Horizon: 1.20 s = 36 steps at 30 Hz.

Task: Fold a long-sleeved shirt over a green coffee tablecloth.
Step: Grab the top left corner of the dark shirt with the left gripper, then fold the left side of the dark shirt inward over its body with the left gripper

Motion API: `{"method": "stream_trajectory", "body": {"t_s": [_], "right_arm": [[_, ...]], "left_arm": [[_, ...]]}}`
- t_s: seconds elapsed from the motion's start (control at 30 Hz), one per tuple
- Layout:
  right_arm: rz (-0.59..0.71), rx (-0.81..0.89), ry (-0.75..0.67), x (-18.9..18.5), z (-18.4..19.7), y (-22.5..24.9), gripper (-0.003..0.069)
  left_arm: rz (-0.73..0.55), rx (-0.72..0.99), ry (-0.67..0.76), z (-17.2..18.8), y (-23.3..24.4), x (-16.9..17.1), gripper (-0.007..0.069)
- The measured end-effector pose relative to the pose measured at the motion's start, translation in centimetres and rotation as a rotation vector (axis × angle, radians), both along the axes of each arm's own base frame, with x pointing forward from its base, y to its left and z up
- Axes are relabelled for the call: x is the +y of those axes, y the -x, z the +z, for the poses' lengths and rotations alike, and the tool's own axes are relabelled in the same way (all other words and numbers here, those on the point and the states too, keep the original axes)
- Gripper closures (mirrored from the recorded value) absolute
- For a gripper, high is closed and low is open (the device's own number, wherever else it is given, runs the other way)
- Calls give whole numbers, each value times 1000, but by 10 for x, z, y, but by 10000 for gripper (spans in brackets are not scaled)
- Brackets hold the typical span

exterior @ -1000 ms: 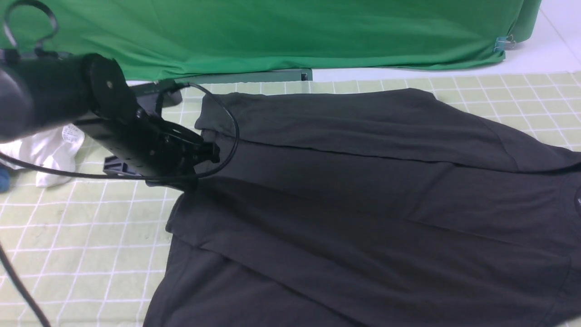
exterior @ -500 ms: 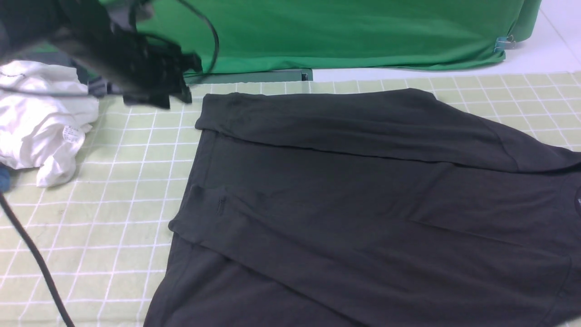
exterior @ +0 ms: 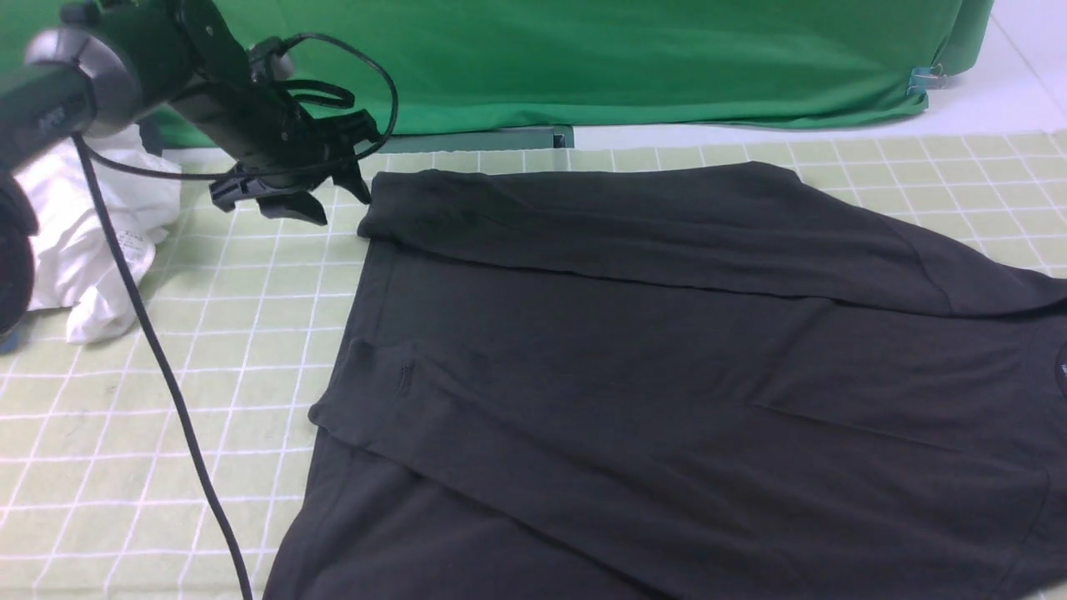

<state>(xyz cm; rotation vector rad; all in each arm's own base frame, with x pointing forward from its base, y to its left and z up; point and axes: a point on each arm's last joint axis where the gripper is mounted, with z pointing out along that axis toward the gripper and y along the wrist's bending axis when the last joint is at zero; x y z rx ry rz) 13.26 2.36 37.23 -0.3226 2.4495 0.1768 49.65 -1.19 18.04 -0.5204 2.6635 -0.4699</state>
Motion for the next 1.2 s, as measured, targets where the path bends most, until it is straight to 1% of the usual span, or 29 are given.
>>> {"method": "stream_trajectory", "body": {"t_s": [0.13, 0.2, 0.33, 0.47, 0.63, 0.7, 0.73, 0.77, 0.83, 0.87, 0.93, 0.97, 1.03, 1.1, 1.2], "right_arm": [[0, 0, 0, 0, 0, 0, 421], [0, -2, 0, 0, 0, 0, 421], [-6, -33, -4, 0, 2, -2, 421], [-9, -49, -5, 0, 3, -4, 421], [-10, -54, -6, 0, 3, -4, 421], [-10, -54, -6, 0, 3, -4, 421], [-10, -55, -6, 0, 3, -4, 421], [-10, -55, -6, 0, 3, -4, 421], [-10, -55, -6, 0, 3, -4, 421], [-10, -55, -6, 0, 3, -4, 421], [-10, -56, -6, 0, 3, -4, 421], [-10, -56, -6, 0, 3, -4, 421], [-10, -56, -6, 0, 3, -4, 421], [-10, -56, -6, 0, 3, -4, 421], [-10, -56, -6, 0, 3, -4, 421]], "left_arm": [[22, 22, 63, -20, -6, -1, 233], [26, 20, 83, -24, -7, -2, 233], [45, -12, 153, -26, -12, -6, 233], [59, -24, 182, -28, -15, -8, 243], [46, -39, 178, -29, -16, -8, 375], [49, -44, 179, -29, -16, -8, 470], [53, -49, 188, -28, -17, -8, 529], [58, -54, 199, -26, -18, -8, 565], [70, -62, 221, -22, -19, -6, 585], [86, -87, 261, -9, -22, -3, 592], [89, -120, 289, 7, -24, 0, 592], [81, -143, 300, 22, -25, 3, 592], [56, -165, 316, 43, -24, 4, 592], [5, -174, 333, 69, -19, 3, 592], [-61, -150, 348, 89, -11, -2, 592]]}}
